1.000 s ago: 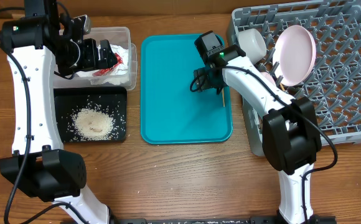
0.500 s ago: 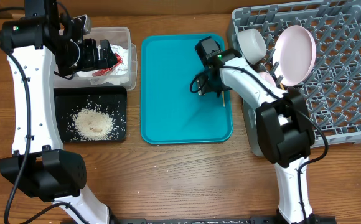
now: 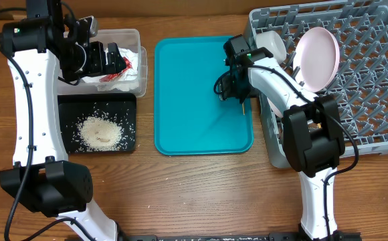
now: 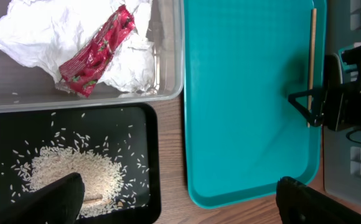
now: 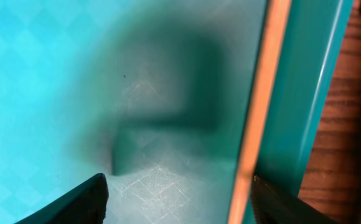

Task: Sort waste into correct bins and load items into the dishwasher
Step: 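Carry the second chopstick to the dish rack and release it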

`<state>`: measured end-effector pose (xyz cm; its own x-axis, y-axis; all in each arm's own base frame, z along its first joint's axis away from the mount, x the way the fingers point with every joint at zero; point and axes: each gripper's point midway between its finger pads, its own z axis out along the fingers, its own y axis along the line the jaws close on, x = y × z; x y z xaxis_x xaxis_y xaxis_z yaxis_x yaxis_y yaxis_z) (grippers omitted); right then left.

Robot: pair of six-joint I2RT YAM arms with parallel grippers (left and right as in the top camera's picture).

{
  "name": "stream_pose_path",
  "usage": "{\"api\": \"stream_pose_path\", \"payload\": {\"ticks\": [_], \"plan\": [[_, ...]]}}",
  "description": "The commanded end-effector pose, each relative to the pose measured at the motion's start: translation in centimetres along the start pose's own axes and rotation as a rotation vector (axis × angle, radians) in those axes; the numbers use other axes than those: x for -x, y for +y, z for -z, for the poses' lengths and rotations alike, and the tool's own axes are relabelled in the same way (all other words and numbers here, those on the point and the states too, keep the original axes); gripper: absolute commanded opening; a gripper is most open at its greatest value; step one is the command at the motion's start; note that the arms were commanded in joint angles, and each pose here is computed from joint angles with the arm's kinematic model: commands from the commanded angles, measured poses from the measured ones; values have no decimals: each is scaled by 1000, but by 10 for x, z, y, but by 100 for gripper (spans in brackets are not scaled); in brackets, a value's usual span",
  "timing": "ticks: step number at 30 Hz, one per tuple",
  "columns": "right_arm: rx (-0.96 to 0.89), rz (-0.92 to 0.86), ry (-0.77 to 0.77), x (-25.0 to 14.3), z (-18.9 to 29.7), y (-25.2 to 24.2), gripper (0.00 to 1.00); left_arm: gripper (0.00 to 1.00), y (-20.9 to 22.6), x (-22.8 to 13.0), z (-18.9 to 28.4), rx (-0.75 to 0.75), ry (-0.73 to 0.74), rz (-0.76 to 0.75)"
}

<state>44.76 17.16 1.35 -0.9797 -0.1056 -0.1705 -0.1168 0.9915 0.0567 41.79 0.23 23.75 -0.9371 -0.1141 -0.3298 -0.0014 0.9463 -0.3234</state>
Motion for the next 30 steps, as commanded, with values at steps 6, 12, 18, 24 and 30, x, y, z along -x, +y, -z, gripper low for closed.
{"api": "stream_pose_path", "payload": {"ticks": [6,12,18,24,30], "plan": [[-17,7,48,-10,-12,-4,32,100,-3,5,5,3,-21,-32],[-1,84,67,-17,-11,11,13,100,-3,5,5,3,-21,-32],[2,94,79,-16,16,19,4,100,-3,5,5,3,-21,-32],[26,100,-23,10,105,27,4,100,-3,5,5,3,-21,-32],[16,100,-208,17,230,12,4,100,-3,5,5,3,-21,-32]]}}
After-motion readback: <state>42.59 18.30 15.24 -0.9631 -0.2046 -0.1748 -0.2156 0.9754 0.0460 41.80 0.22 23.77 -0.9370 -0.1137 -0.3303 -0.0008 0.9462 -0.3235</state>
